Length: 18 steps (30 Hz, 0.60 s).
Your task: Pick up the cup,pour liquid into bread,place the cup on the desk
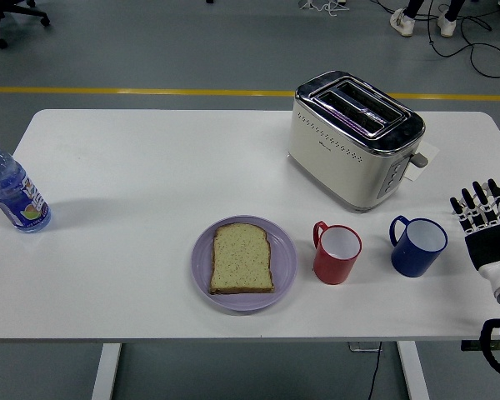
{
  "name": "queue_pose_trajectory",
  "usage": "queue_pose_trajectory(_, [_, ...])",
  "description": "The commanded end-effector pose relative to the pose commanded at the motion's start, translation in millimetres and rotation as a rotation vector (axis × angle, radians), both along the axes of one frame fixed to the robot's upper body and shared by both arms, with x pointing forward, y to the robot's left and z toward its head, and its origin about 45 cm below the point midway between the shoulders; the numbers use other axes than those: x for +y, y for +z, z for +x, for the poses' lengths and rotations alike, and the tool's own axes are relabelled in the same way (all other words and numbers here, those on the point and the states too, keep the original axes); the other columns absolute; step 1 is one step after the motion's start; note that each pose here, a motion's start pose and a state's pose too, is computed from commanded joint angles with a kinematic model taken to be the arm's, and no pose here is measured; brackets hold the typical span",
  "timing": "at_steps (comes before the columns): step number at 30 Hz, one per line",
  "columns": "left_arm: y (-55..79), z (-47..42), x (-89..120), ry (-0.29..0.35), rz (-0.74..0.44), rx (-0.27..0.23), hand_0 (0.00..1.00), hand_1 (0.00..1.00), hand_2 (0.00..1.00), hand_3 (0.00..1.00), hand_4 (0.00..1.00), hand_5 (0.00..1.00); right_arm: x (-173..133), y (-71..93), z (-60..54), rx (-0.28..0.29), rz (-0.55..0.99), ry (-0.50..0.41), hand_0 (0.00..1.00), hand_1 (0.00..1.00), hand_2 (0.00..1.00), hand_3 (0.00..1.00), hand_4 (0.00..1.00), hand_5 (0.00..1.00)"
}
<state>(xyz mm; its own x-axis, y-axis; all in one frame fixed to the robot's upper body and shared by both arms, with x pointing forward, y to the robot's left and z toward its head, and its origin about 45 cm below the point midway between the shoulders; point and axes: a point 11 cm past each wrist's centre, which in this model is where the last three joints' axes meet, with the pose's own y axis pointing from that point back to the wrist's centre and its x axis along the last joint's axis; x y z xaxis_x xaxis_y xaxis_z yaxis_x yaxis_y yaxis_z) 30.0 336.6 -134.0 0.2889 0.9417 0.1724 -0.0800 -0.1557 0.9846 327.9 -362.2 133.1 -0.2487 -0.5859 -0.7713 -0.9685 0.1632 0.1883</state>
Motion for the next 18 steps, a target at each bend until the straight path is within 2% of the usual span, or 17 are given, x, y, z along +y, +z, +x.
queue_pose_trajectory(10, [0.0,0.4,-0.4,-0.005,-0.001,0.0,0.638,0.648,0.66,0.558,0.325,0.839,-5.3,-6.0,-3.4,0.028,0.009,-0.028,0.685,0.61,0.658,0.619,0.568,0.23])
queue_pose_trajectory(18, [-0.2,0.0,-1.0,-0.002,-0.002,0.0,0.638,0.648,0.66,0.559,0.326,0.837,-4.1,-7.0,-2.9,0.029,0.02,-0.029,0.682,0.609,0.657,0.62,0.561,0.222])
